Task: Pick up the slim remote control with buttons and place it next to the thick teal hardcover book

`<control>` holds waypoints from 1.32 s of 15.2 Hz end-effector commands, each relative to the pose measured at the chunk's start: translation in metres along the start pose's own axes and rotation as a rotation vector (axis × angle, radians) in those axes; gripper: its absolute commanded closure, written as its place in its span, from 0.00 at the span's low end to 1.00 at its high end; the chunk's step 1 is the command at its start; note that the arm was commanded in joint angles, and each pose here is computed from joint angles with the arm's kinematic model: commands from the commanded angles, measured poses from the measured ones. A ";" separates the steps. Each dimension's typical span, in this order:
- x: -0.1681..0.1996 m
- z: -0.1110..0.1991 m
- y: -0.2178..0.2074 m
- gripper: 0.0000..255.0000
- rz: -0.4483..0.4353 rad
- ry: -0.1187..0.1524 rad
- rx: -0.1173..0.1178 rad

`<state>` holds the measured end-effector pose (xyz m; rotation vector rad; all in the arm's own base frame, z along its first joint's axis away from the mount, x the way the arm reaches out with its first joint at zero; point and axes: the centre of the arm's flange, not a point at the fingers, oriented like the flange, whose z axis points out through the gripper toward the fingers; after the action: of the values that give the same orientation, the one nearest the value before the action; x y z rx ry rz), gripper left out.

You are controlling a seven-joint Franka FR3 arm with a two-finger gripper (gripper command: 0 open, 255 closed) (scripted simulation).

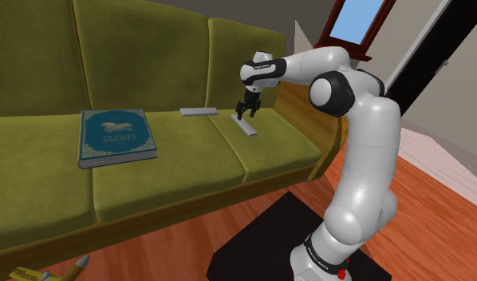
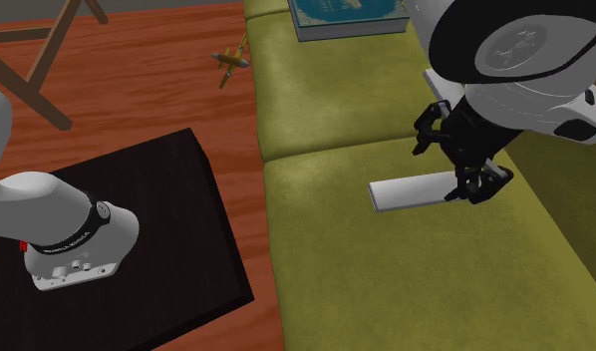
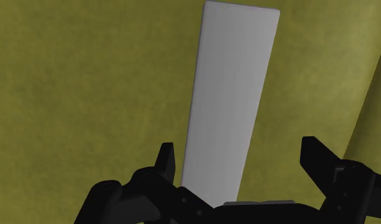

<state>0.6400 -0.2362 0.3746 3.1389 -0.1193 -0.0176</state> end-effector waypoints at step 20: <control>0.010 0.044 0.009 1.00 0.001 0.004 -0.001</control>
<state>0.6487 -0.2465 0.3307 3.1377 -0.1213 -0.0112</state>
